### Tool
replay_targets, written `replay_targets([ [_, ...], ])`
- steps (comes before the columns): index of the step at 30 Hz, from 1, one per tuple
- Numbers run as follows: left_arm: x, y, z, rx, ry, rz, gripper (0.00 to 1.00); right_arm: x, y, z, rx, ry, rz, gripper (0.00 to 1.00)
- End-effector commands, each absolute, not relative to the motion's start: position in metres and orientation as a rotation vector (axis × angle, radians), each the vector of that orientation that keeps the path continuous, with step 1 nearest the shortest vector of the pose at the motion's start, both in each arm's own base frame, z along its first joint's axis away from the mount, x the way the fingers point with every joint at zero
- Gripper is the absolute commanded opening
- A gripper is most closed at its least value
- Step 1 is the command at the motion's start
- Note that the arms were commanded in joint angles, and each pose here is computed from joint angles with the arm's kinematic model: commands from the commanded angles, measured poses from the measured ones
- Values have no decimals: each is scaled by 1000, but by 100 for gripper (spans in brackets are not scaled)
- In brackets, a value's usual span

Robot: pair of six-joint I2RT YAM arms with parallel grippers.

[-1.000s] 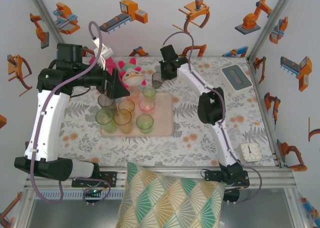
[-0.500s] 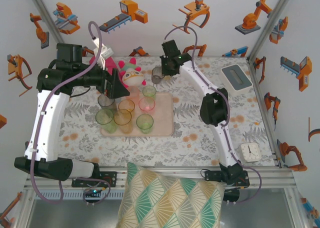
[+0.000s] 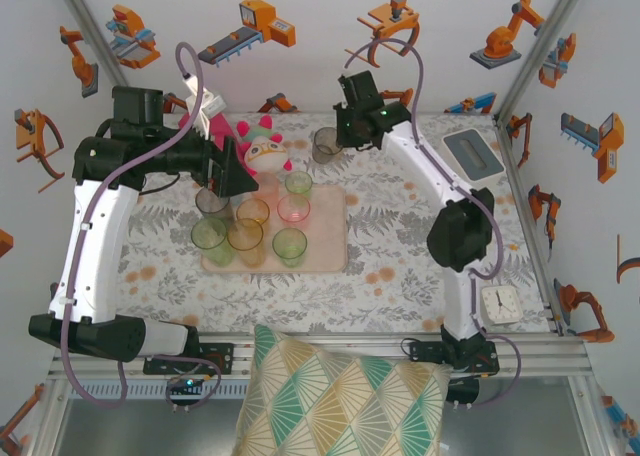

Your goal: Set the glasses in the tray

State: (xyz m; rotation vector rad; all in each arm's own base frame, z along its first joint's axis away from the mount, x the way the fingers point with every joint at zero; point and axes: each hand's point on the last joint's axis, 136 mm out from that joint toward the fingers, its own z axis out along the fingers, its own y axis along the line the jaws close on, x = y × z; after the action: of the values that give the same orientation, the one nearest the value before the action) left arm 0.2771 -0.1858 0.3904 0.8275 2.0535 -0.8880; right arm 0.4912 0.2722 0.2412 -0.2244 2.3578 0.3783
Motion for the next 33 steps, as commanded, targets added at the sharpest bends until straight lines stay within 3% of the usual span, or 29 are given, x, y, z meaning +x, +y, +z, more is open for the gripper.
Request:
replay_targets([
  [1, 272, -182, 400, 822, 2017, -871, 97, 476, 260, 257, -231, 2330, 357, 12],
  [18, 265, -174, 400, 784, 2000, -868, 97, 379, 239, 224, -287, 2427, 326, 13],
  [33, 264, -172, 403, 781, 1996, -872, 97, 337, 242, 191, -310, 2469, 299, 13],
])
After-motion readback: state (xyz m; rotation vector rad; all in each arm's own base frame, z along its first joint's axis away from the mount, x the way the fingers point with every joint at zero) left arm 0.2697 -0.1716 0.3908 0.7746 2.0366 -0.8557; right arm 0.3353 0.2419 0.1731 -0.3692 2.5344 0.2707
